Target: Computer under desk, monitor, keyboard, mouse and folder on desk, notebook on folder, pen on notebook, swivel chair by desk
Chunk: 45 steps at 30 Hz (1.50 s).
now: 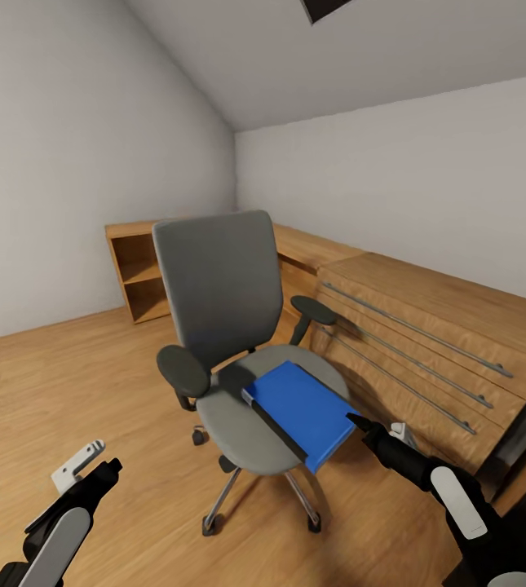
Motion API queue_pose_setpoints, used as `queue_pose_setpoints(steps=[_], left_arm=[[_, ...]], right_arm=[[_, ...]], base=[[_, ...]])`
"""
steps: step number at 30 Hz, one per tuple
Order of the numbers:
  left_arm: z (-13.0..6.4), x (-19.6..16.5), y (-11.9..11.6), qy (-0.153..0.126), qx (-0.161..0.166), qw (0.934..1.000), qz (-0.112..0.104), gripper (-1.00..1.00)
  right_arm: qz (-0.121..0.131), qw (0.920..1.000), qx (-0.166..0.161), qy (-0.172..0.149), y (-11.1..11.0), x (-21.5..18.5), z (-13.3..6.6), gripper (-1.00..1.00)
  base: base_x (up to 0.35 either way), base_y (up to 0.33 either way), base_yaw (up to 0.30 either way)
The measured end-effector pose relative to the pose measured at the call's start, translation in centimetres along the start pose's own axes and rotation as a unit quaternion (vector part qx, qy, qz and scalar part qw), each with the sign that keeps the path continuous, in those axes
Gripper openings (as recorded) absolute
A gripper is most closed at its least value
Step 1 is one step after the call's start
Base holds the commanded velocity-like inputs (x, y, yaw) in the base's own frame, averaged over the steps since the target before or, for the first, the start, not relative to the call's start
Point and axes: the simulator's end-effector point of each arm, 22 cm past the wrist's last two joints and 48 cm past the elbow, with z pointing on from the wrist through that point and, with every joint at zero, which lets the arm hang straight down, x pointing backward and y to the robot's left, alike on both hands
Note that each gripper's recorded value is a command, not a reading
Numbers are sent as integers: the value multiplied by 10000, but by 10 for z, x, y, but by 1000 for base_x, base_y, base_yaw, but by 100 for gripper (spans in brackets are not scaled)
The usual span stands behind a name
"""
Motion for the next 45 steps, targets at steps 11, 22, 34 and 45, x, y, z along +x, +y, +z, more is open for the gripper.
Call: queue_pose_setpoints(steps=[11,22,34,45], left_arm=[[0,0,0,2,-1,10000,-1,100],[0,0,0,7,-8,10000,8,100],[0,0,1,-2,-10,10000,7,100],[0,0,1,3,-12,10000,3,100]], right_arm=[[1,10000,13,6,-1,1,0,100],[3,10000,6,9,0,1,1,100],[3,10000,4,11,0,1,0,100],[5,10000,-4,6,0,1,1,100]], base=[[51,38,0],[-58,41,0],[2,5,0],[12,2,0]])
